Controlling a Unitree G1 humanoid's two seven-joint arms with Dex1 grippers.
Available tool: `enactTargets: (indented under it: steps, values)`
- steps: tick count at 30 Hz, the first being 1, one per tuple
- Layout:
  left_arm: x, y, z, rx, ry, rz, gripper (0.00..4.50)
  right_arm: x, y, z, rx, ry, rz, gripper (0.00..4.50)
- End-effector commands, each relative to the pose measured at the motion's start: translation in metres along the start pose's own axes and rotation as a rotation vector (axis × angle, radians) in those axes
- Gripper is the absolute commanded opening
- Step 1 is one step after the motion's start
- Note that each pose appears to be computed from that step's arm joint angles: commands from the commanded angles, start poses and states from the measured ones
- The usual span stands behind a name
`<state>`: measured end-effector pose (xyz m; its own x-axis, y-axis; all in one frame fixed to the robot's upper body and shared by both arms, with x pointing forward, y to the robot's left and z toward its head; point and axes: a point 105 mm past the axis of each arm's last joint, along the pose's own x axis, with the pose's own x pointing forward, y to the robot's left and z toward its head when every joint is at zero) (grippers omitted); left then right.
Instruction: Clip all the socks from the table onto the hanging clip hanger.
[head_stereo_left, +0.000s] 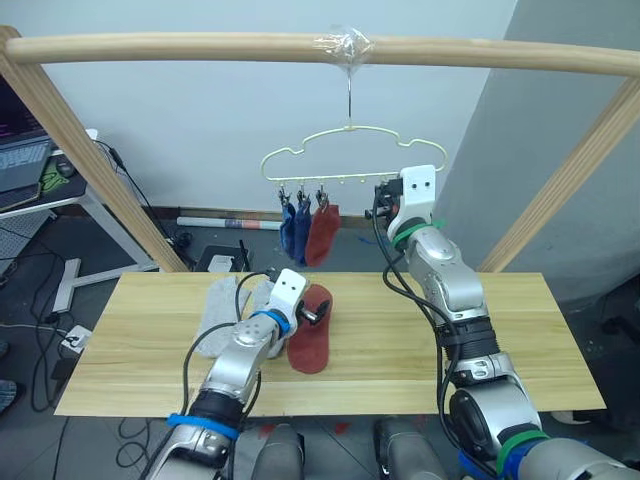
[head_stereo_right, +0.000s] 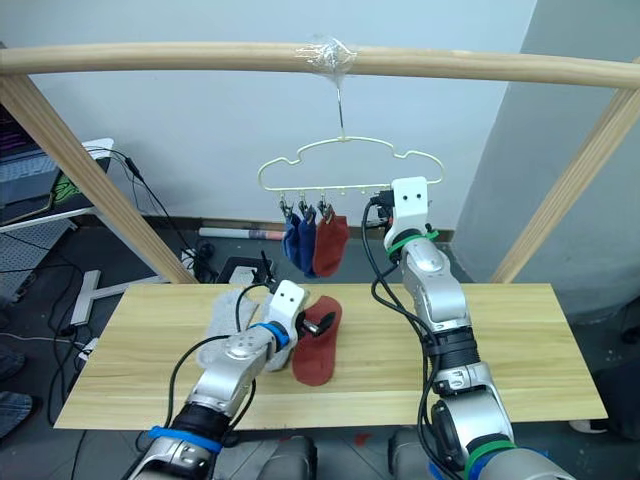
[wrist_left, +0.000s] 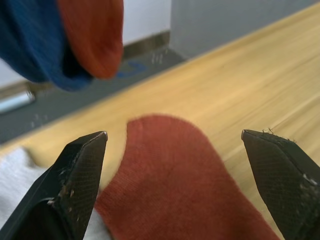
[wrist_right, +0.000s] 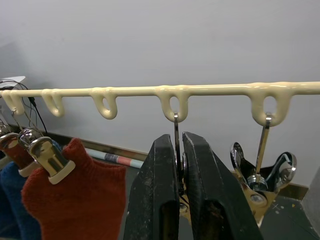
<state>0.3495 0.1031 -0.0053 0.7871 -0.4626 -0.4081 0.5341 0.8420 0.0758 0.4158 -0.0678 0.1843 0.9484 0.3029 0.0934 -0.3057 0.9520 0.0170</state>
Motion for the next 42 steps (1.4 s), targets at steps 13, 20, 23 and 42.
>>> enactTargets:
  steps: [13,20,23,42]
  values:
    - [-0.005,-0.003,-0.029,0.088,0.105,-0.034,2.51,-0.002,-0.008,0.008,-0.003,-0.019,-0.027,0.0]
    - [0.0,-0.013,-0.025,0.139,0.064,-0.055,0.43,-0.003,-0.02,0.002,0.057,0.024,-0.043,0.0]
    - [0.003,-0.02,-0.011,0.119,-0.002,-0.078,0.01,-0.006,-0.026,0.002,0.088,0.052,-0.028,0.0]
    - [-0.012,-0.058,0.14,0.206,-0.586,-0.177,0.01,-0.023,-0.036,0.019,0.606,0.264,-0.016,0.0]
